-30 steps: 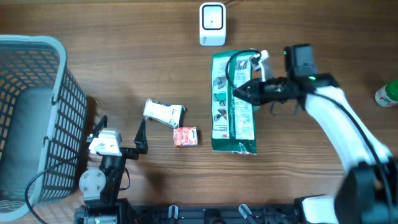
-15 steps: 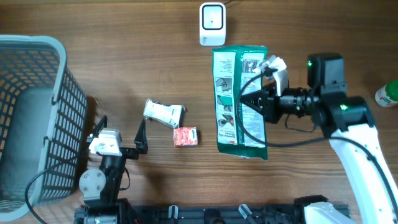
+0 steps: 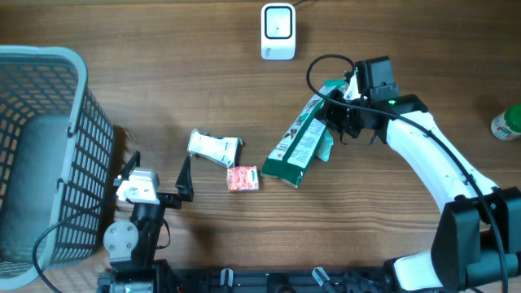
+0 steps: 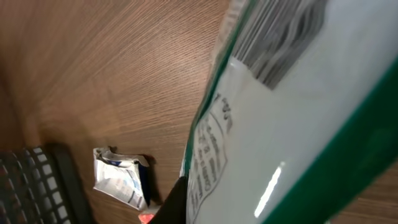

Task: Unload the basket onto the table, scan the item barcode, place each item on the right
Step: 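Raise the glove pack with the right gripper toward the scanner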

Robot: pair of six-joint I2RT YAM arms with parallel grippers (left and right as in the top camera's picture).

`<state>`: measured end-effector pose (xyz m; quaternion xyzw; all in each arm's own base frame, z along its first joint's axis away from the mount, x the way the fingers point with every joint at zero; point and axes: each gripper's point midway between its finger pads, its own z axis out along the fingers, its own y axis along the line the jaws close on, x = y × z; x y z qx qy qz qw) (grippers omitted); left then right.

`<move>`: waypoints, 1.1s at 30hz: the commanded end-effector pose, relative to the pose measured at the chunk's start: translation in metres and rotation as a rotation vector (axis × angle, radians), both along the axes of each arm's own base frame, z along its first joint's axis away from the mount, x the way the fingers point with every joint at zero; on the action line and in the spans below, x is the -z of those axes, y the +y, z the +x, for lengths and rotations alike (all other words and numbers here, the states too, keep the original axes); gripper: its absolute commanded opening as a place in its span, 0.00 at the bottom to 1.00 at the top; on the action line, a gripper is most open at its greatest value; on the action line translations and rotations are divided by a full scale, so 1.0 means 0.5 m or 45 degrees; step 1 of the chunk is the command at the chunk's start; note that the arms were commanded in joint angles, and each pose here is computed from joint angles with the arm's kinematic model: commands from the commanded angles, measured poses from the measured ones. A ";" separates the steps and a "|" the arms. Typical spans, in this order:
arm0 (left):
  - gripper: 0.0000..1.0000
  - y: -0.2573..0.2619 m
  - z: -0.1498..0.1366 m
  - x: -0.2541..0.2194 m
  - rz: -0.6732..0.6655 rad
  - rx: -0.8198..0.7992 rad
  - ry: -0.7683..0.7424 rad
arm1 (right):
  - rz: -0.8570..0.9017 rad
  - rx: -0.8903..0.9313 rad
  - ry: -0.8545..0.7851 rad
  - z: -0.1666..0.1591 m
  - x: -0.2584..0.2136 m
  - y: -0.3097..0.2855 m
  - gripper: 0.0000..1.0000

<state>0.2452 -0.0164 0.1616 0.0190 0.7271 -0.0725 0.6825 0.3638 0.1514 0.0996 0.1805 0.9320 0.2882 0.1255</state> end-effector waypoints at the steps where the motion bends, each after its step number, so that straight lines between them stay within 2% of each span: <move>1: 1.00 0.005 0.000 0.004 -0.012 -0.013 0.009 | 0.001 0.027 -0.001 0.013 0.004 0.002 0.31; 2: 1.00 0.005 0.000 0.004 -0.012 -0.013 0.009 | 0.003 0.028 -0.013 0.017 0.002 0.003 0.47; 3: 1.00 0.005 0.000 0.004 -0.012 -0.013 0.009 | 0.004 0.028 -0.017 0.018 0.001 0.003 0.49; 4: 1.00 0.005 0.000 0.004 -0.012 -0.013 0.009 | -0.004 0.018 -0.026 0.019 0.001 0.003 0.16; 5: 1.00 0.005 0.000 0.004 -0.012 -0.013 0.009 | -0.014 -0.005 -0.047 0.020 0.000 0.003 0.04; 8: 1.00 0.005 0.000 0.004 -0.012 -0.013 0.009 | -0.030 -0.055 -0.109 0.030 -0.006 0.005 0.05; 10: 1.00 0.005 0.000 0.004 -0.012 -0.013 0.009 | -0.033 -0.051 -0.146 0.042 -0.012 0.005 0.35; 12: 1.00 0.005 0.000 0.004 -0.012 -0.013 0.009 | -0.054 -0.114 -0.234 0.053 -0.038 0.007 0.42; 13: 1.00 0.005 0.000 0.004 -0.012 -0.013 0.009 | -0.070 -0.158 -0.308 0.060 -0.067 0.009 0.50; 14: 1.00 0.005 0.000 0.004 -0.012 -0.013 0.009 | -0.089 -0.201 -0.361 0.063 -0.082 0.010 0.84; 15: 1.00 0.005 0.000 0.004 -0.012 -0.013 0.009 | -0.121 -0.272 -0.415 0.061 -0.090 0.016 1.00; 18: 1.00 0.005 0.000 0.004 -0.012 -0.013 0.009 | -0.253 -0.417 -0.352 0.032 -0.022 0.041 1.00; 21: 1.00 0.005 0.000 0.004 -0.012 -0.013 0.009 | -0.306 -0.570 -0.433 0.035 0.018 0.129 1.00; 23: 1.00 0.005 0.000 0.004 -0.012 -0.013 0.009 | -0.482 -0.549 -0.475 0.054 0.055 0.144 1.00; 26: 1.00 0.005 0.000 0.004 -0.012 -0.013 0.009 | -0.736 -0.451 -0.429 0.086 0.125 0.119 1.00; 29: 1.00 0.005 0.000 0.004 -0.012 -0.013 0.009 | -0.748 -0.436 -0.411 0.103 0.144 0.125 1.00; 33: 1.00 0.005 0.000 0.004 -0.012 -0.013 0.009 | -0.765 -0.509 -0.284 0.075 0.199 0.118 1.00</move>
